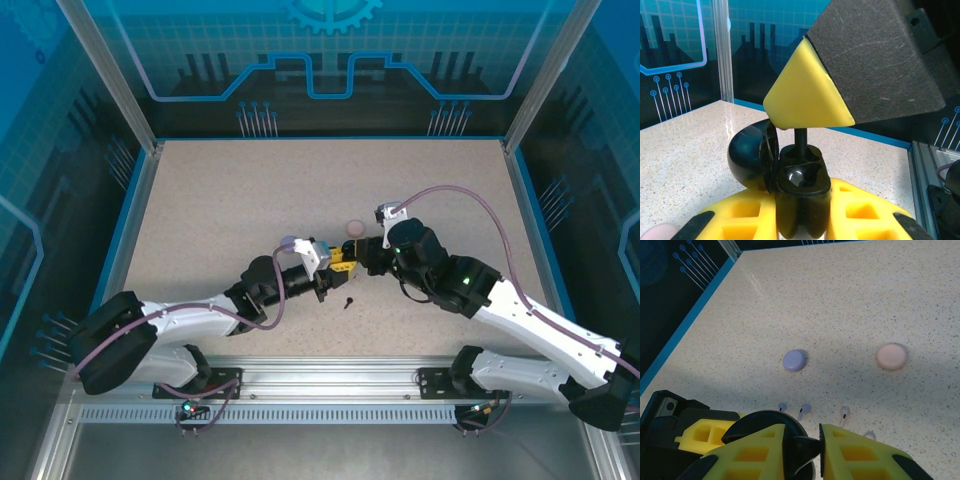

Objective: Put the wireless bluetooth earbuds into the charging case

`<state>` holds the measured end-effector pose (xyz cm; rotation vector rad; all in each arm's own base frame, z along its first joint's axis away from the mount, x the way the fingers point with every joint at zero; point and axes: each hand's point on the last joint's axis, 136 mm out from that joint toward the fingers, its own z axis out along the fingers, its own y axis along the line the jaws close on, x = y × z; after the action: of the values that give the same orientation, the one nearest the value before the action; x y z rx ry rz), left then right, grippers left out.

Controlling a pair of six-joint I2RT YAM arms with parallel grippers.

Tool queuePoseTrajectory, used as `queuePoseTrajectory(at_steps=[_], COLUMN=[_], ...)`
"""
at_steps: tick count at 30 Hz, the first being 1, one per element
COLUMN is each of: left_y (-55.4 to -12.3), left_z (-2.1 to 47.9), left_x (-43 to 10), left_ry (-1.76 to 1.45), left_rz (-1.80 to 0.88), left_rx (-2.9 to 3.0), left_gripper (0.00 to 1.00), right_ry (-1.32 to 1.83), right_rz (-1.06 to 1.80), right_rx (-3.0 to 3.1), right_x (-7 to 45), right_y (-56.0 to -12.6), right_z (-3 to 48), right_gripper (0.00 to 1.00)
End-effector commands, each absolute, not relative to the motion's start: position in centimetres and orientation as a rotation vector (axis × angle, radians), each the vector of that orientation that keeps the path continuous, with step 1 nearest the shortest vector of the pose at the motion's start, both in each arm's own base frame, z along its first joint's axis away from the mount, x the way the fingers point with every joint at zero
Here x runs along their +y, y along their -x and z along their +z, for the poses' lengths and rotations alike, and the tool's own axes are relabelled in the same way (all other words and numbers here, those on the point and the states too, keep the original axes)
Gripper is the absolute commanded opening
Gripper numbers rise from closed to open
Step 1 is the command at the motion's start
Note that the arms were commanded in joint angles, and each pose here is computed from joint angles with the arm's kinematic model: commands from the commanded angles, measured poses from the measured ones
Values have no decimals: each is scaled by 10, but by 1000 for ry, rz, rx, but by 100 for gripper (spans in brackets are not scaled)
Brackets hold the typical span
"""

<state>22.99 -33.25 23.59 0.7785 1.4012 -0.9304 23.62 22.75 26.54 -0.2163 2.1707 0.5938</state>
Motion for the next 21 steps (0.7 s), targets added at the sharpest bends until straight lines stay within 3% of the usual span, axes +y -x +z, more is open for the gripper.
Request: queuePoseTrajectory(at_steps=[1, 21], left_y=[-235, -238], left_z=[266, 264], left_x=[-336, -336], left_ry=[-719, -708], left_rz=[-947, -942], left_rx=[1326, 1330], left_gripper=[0, 0], right_ry=[213, 217], right_rz=[609, 625], right_rx=[2175, 2245], right_x=[232, 234], right_y=[-233, -224], right_z=[262, 248], right_gripper=[22, 25])
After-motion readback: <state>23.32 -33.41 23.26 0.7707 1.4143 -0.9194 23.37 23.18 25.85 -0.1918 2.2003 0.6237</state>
